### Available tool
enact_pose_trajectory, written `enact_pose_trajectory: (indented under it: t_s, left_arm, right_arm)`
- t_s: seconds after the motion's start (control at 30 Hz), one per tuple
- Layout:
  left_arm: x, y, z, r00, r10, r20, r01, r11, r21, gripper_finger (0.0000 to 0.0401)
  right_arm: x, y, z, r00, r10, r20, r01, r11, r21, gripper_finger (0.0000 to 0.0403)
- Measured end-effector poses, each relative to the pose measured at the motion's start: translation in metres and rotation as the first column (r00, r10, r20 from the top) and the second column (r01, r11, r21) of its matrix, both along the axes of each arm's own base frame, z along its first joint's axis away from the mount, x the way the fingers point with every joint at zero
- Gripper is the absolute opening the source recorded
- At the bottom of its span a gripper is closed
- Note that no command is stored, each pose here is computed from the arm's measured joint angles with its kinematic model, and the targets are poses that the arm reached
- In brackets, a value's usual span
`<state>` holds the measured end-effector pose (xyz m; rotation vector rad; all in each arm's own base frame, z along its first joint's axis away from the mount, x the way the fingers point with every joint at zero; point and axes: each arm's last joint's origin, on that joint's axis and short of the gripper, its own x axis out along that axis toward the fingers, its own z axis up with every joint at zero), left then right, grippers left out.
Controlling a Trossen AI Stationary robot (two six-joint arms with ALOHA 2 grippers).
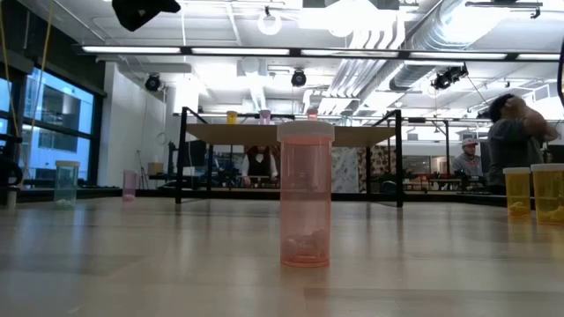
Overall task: Pick and place medicine bottles onto shelf by color
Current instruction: Put the right blue pill bottle on the shelf aligned with the other blue pill bottle
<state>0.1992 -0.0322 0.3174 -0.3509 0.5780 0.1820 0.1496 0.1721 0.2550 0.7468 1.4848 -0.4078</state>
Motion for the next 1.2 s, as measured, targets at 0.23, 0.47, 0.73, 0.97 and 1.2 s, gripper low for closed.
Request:
enact_pose_trajectory:
  t_s: [0.23, 0.47, 0.73, 0.97, 1.2]
  left_arm:
    - [0.000, 0.000, 0.000, 1.000, 0.009, 0.001, -0.009, 1.000, -0.013, 0.0202]
    - [0.000, 0.000, 0.000, 1.000, 0.012, 0.000, -0.012, 1.000, -0.018, 0.0202]
    - [0.000, 0.000, 0.000, 1.000, 0.016, 0.000, -0.016, 1.000, -0.024, 0.0202]
    - [0.000, 0.000, 0.000, 1.000, 0.016, -0.001, -0.016, 1.000, -0.024, 0.0202]
    - [0.000, 0.000, 0.000, 1.000, 0.016, 0.000, -0.016, 1.000, -0.024, 0.0202]
  right_arm:
    - [-0.001, 0.013, -0.011, 0.999, 0.027, -0.031, -0.028, 0.999, -0.032, 0.0211]
    - [-0.007, 0.026, -0.021, 0.996, 0.090, -0.012, -0.091, 0.992, -0.090, 0.0211]
    - [-0.028, 0.044, -0.021, 0.980, 0.146, 0.132, -0.123, 0.978, -0.169, 0.0211]
    - [-0.047, 0.056, -0.021, 0.945, 0.148, 0.293, -0.081, 0.970, -0.229, 0.0210]
    - [-0.058, 0.069, -0.035, 0.942, 0.143, 0.303, -0.058, 0.961, -0.272, 0.0210]
